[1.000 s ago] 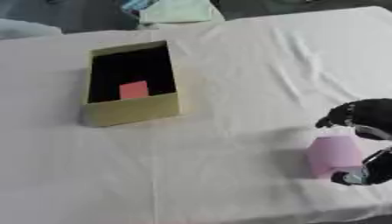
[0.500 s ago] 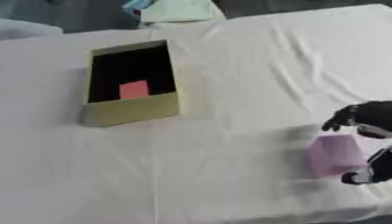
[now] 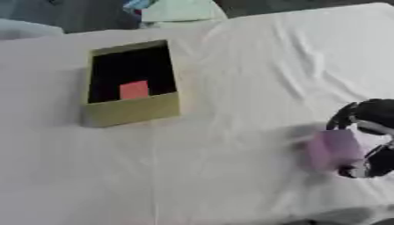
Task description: Pick up objects on the table and place them in the box.
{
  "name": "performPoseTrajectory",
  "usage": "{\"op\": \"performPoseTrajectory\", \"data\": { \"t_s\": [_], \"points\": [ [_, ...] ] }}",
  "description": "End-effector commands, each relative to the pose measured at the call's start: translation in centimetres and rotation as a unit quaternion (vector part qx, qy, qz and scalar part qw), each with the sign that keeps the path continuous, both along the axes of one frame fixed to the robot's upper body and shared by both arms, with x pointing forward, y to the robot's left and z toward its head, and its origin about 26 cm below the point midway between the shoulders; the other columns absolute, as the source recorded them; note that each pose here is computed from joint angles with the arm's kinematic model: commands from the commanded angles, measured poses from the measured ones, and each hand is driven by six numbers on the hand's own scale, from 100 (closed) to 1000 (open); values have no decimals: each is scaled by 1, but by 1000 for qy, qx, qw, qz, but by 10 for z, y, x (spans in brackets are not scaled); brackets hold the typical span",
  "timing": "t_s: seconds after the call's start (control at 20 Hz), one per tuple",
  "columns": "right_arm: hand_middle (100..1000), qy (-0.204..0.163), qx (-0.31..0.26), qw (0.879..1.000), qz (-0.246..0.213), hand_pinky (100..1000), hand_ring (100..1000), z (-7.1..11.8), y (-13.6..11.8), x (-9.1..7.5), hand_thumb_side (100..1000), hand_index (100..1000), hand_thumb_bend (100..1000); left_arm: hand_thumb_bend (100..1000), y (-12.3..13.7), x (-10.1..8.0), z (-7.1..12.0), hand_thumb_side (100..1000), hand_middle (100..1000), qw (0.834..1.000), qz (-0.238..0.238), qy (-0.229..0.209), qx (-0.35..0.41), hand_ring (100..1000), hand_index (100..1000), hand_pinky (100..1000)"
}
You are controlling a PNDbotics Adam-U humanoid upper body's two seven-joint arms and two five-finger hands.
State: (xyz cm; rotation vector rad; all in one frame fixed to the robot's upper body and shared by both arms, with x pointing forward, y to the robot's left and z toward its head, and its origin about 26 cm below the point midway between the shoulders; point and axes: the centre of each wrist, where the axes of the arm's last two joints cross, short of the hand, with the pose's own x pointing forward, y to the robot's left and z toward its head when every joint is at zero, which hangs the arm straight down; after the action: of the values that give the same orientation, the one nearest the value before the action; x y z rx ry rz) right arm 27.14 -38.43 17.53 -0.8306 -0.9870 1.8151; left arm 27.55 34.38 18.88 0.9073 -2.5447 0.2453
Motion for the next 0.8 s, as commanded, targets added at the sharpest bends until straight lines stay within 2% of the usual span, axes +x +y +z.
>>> {"op": "performPoseTrajectory", "data": {
  "t_s": [0.05,0.35,0.8],
  "points": [
    [503,-16,-1,1000,6,656,634,8,1,0,322,680,525,416,1,-1,8,835,675,1000,-4,-11,10,684,793,665],
    [446,-19,12,1000,15,619,600,10,4,-2,314,635,498,416,1,-2,9,834,676,1000,-4,-11,12,684,793,664],
    [446,-31,14,999,27,614,597,28,14,-8,314,635,477,420,3,-2,9,830,677,1000,0,-13,15,684,794,665]
  ]
}}
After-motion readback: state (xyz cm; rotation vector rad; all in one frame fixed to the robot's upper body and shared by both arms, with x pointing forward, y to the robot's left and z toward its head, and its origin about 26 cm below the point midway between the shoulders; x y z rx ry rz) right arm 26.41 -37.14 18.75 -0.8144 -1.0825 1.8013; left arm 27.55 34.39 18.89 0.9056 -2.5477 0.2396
